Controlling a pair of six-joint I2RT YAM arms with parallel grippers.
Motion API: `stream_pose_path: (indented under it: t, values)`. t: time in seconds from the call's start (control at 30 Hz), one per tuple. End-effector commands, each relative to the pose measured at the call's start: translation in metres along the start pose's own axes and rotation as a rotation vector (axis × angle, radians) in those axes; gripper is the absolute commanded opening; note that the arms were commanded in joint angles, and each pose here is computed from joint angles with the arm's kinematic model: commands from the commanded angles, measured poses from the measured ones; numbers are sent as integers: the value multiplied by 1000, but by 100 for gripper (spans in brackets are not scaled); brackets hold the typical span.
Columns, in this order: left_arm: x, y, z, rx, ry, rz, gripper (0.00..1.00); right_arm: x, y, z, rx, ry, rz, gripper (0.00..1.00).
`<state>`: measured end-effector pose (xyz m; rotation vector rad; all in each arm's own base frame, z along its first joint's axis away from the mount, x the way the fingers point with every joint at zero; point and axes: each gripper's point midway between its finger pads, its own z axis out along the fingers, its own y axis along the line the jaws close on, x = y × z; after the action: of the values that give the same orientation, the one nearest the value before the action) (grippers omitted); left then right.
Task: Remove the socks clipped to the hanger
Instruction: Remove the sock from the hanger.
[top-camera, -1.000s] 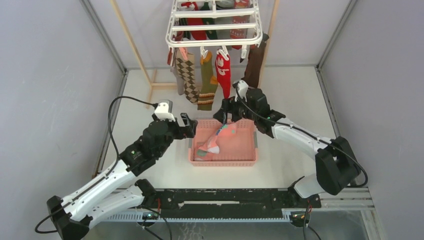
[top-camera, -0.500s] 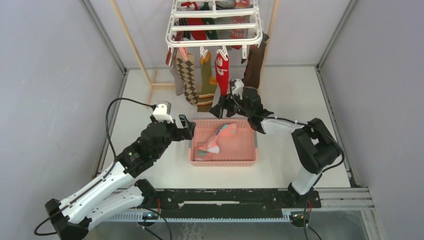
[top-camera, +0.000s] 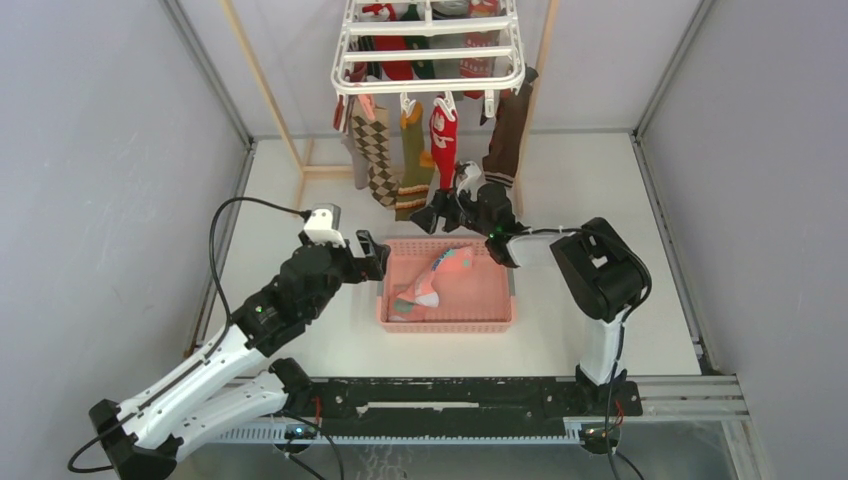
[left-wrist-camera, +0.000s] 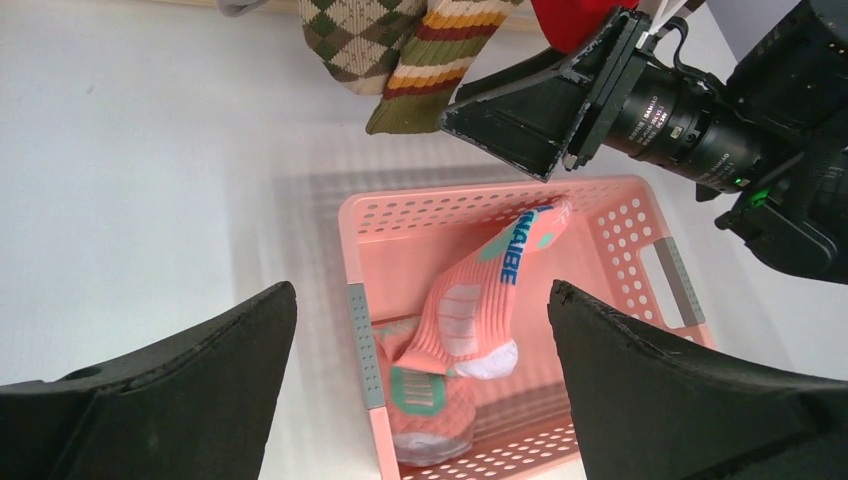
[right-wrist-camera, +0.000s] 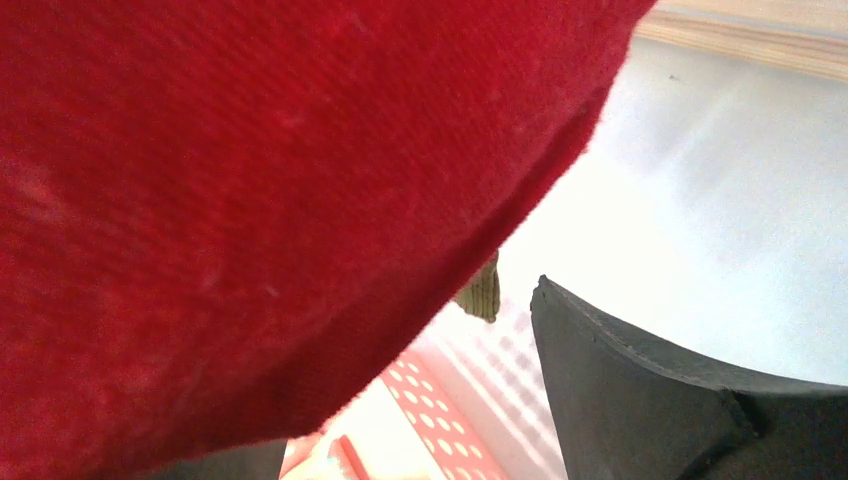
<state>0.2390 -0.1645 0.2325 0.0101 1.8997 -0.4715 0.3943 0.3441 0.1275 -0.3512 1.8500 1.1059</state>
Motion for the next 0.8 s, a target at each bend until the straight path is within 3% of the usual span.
stream_pose_path:
  t: [0.0, 0.4, 0.6, 0.77]
  values:
    - [-9, 1, -2, -7, -32, 5, 100, -40, 16, 12, -88, -126, -32, 87]
    - [-7, 1, 1, -13, -25, 22, 100, -41, 17, 26, -201, -141, 16, 85]
    - [-4, 2, 4, -21, -13, 28, 100, -39, 30, 13, -255, -154, 49, 71]
    - [-4, 0, 4, -14, -15, 21, 100, -36, 40, 1, -278, -151, 61, 45]
